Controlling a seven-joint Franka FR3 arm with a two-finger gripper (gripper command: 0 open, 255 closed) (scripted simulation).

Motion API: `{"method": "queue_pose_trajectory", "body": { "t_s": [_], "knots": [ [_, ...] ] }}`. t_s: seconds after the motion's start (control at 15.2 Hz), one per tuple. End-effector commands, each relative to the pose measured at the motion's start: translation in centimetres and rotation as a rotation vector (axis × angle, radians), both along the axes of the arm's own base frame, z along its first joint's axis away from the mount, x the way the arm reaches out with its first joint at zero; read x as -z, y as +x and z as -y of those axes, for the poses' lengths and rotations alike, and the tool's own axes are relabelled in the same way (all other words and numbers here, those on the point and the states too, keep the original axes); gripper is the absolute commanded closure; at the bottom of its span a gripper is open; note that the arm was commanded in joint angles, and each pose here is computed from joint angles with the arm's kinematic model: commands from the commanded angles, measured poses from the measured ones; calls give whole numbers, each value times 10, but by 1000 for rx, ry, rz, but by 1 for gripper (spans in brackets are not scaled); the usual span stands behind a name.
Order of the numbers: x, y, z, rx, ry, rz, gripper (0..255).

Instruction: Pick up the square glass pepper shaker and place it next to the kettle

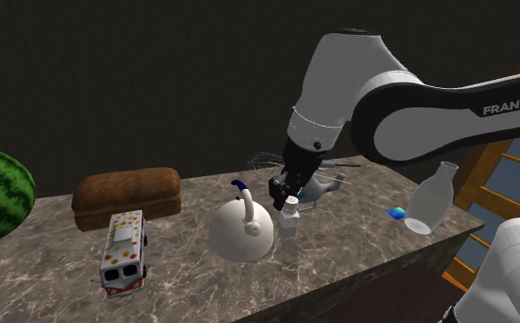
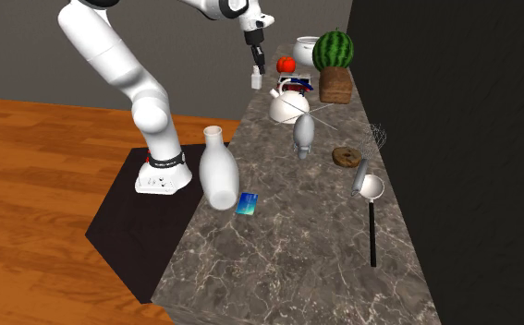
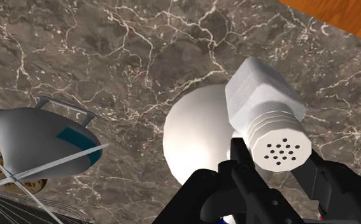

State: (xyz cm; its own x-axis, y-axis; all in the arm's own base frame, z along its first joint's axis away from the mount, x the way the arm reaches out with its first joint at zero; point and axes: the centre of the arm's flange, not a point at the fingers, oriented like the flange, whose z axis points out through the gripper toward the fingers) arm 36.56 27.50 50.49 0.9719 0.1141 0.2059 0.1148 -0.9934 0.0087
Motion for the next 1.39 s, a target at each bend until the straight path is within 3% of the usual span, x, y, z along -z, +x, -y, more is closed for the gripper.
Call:
{"method": "queue_pose_trajectory", "body": {
  "t_s": [0.0,1.32],
  "knots": [
    [11,-1,0,0,0,1,255],
    [116,-1,0,0,0,1,255]
  ]
}}
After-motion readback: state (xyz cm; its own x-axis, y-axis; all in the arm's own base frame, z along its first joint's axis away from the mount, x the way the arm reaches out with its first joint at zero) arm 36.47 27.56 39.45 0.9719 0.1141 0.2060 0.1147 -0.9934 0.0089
